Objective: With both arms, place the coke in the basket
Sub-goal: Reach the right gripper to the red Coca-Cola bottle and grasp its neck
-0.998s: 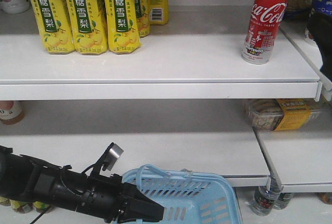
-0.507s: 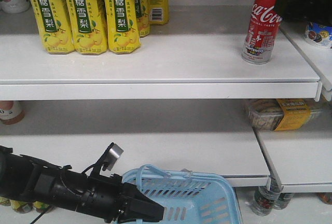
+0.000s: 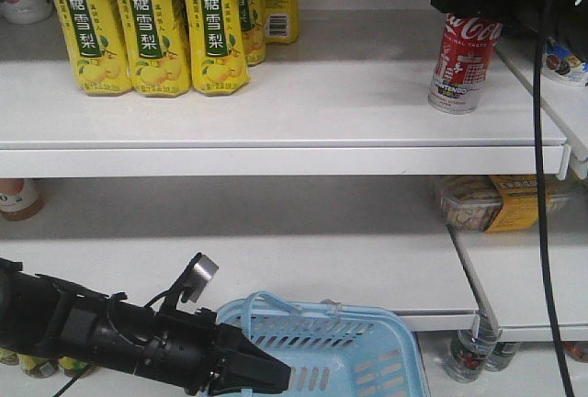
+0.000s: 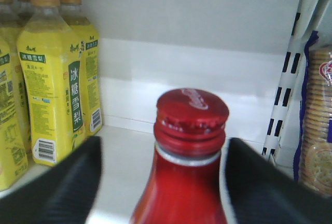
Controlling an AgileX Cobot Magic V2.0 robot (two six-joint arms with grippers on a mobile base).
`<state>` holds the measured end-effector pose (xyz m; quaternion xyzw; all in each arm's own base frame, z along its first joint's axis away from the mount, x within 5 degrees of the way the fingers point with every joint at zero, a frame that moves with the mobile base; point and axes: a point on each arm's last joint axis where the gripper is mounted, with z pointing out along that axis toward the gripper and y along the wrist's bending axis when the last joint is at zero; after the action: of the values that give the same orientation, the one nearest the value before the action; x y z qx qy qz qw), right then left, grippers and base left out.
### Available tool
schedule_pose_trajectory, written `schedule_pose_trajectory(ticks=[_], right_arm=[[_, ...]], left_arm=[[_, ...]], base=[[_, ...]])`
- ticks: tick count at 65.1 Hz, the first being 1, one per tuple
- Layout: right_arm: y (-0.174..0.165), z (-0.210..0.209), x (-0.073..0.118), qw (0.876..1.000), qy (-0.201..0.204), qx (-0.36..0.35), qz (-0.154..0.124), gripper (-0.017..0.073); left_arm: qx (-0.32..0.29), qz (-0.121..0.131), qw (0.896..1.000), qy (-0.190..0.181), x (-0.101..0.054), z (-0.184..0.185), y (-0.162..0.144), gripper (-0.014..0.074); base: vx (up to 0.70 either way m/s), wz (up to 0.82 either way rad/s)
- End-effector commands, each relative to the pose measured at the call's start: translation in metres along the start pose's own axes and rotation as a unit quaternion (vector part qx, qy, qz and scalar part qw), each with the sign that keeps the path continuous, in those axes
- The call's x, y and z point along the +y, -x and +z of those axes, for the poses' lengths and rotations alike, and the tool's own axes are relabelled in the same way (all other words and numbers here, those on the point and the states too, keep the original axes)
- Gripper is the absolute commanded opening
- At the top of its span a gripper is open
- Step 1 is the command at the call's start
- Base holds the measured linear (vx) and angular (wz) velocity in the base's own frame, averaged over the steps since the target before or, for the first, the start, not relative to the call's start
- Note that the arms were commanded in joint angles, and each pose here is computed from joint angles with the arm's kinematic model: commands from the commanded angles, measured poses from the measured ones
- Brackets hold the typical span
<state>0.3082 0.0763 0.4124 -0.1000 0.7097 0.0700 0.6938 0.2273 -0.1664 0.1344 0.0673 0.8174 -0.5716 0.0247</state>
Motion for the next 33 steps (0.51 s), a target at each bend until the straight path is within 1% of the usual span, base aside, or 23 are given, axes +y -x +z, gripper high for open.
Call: schedule_pose_trajectory(ticks=[1, 9, 10, 11, 20, 33], right_arm=[[0.03, -0.011, -0.002, 0.997, -0.008, -0.076, -0.001, 0.0294], [0.034, -0.019, -0.002, 0.998, -0.006, -0.069, 0.0, 0.0045], [0.034, -0.02, -0.002, 0.998, -0.005, -0.067, 0.0, 0.0003], [0.034, -0.021, -0.002, 0.998, -0.004, -0.062, 0.0, -0.0018], [0.037, -0.032, -0.002, 0.999, 0.0, -0.042, -0.001, -0.001], [0.049, -0.054, -0.001, 0.999, 0.003, -0.044, -0.003, -0.001]], left_arm=[[-0.032, 0.016, 0.997, -0.074, -0.026, -0.005, 0.008, -0.0006], [-0.032, 0.016, 0.997, -0.074, -0.026, -0.005, 0.008, -0.0006], [-0.032, 0.016, 0.997, -0.074, -0.026, -0.005, 0.008, -0.0006], [-0.032, 0.016, 0.997, -0.074, -0.026, -0.005, 0.008, -0.0006], [-0.032, 0.016, 0.997, -0.074, -0.026, -0.005, 0.008, -0.0006], [-0.032, 0.016, 0.997, -0.074, -0.026, -0.005, 0.008, -0.0006]], base=[[0.0, 0.0], [0.0, 0.0], [0.0, 0.0], [0.0, 0.0], [0.0, 0.0], [0.0, 0.0]])
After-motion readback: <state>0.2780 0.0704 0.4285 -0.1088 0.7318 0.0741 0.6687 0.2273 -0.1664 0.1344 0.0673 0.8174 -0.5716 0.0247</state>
